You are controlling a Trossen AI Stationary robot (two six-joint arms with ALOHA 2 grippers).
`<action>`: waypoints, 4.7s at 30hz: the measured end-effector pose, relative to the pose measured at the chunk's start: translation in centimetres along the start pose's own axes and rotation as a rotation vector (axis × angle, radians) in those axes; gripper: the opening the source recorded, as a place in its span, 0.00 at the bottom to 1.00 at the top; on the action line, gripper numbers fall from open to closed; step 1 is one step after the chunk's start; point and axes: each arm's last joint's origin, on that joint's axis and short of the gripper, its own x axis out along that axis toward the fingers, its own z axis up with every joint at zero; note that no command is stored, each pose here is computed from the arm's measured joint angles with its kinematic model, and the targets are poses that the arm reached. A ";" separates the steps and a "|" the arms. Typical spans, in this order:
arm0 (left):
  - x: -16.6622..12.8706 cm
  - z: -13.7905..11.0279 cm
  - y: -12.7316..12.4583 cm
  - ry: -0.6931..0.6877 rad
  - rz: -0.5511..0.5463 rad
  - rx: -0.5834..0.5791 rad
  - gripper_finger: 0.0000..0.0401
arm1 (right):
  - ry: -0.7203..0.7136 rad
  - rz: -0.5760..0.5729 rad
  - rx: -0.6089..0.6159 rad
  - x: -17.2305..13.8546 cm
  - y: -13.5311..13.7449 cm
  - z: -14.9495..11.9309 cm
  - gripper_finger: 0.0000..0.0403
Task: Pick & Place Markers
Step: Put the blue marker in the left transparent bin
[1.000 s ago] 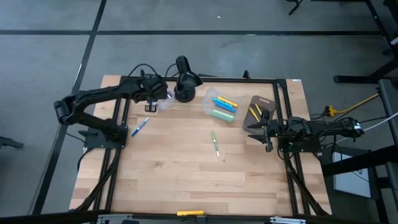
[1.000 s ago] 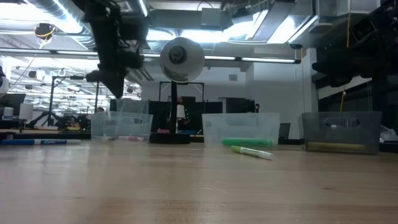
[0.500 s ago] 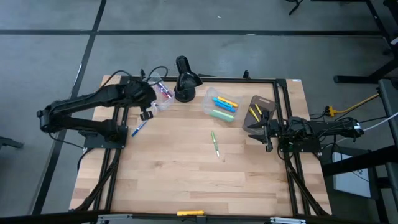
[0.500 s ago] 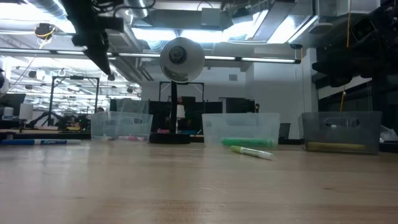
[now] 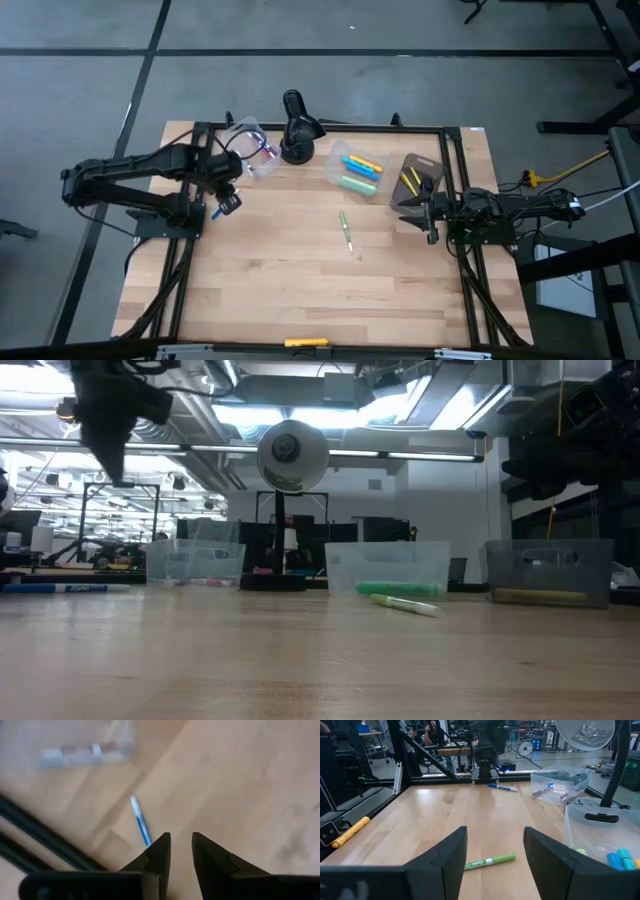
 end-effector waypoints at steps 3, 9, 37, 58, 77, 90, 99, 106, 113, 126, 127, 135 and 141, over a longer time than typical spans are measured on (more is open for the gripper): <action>0.2 -0.5 -0.4 0.050 -0.034 -0.058 0.20 | 0.000 0.000 0.000 0.0 0.0 0.0 0.48; 2.2 -1.9 -0.9 0.160 -0.046 -0.145 0.22 | 0.000 0.000 0.000 0.0 0.0 0.0 0.48; 9.5 -3.0 -1.6 0.297 0.235 -0.270 0.31 | 0.000 0.000 0.000 0.0 0.0 0.0 0.48; 12.9 -1.5 -1.3 0.368 0.331 -0.189 0.31 | 0.000 0.000 0.000 0.0 0.0 0.0 0.48; 15.0 -3.8 1.2 0.444 0.216 -0.257 0.31 | 0.000 0.000 0.000 0.0 0.0 0.0 0.48; 14.1 -3.2 1.2 0.342 0.141 -0.271 0.08 | 0.001 0.000 0.000 0.0 0.0 0.0 0.48; 14.1 -3.1 1.1 0.321 0.139 -0.256 0.07 | 0.001 0.000 0.000 0.0 0.0 0.0 0.48; 14.1 -3.0 1.1 0.308 0.151 -0.250 0.07 | 0.000 0.000 0.000 0.0 0.0 0.0 0.48; 14.0 -3.1 0.7 0.288 0.178 -0.234 0.07 | 0.000 0.000 0.000 0.0 0.0 0.0 0.48; 12.1 -3.0 -0.7 0.101 0.067 -0.262 0.07 | 0.001 0.000 0.000 0.0 0.0 0.0 0.48; 11.9 -3.0 -0.8 0.080 0.052 -0.267 0.07 | 0.000 0.000 0.000 0.0 0.0 0.0 0.48; 10.0 -2.8 -1.5 -0.110 -0.038 -0.278 0.07 | 0.000 0.000 0.000 0.0 0.0 0.0 0.48; 8.8 -2.5 -2.0 -0.245 -0.111 -0.280 0.07 | 0.000 0.000 0.000 0.0 0.0 0.0 0.48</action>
